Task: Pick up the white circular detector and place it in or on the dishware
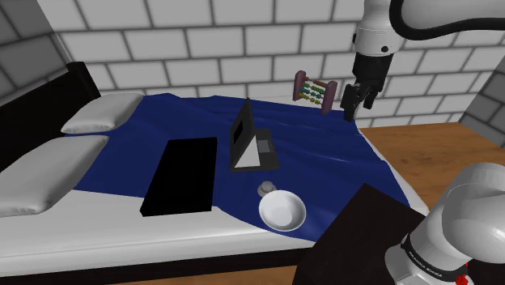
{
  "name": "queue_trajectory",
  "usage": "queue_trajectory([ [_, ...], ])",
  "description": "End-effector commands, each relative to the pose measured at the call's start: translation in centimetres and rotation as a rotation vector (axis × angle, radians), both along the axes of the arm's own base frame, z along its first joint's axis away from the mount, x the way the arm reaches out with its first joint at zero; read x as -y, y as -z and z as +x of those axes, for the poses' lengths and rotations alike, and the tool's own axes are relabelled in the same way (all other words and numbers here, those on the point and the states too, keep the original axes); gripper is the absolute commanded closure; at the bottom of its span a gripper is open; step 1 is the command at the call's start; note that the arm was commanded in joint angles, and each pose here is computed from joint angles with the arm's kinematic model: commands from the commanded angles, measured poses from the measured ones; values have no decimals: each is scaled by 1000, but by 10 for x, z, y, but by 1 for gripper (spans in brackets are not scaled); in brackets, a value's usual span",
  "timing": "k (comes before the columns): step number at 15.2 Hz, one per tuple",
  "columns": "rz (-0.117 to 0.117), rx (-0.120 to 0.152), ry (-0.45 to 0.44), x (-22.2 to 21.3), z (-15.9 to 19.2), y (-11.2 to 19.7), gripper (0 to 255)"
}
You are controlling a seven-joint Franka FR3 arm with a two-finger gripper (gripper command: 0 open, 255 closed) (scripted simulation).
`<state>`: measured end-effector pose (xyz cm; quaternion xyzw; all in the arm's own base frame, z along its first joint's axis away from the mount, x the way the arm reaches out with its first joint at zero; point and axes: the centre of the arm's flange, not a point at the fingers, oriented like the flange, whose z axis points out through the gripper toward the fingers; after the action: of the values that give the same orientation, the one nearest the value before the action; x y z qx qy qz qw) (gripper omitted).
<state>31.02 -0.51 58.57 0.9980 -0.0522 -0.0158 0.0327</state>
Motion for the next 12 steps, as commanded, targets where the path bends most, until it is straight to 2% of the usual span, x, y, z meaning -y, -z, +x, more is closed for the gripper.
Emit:
queue_trajectory([
  [1,0,0,0,0,0,0,0],
  [12,16,8,21,-16,72,124,0],
])
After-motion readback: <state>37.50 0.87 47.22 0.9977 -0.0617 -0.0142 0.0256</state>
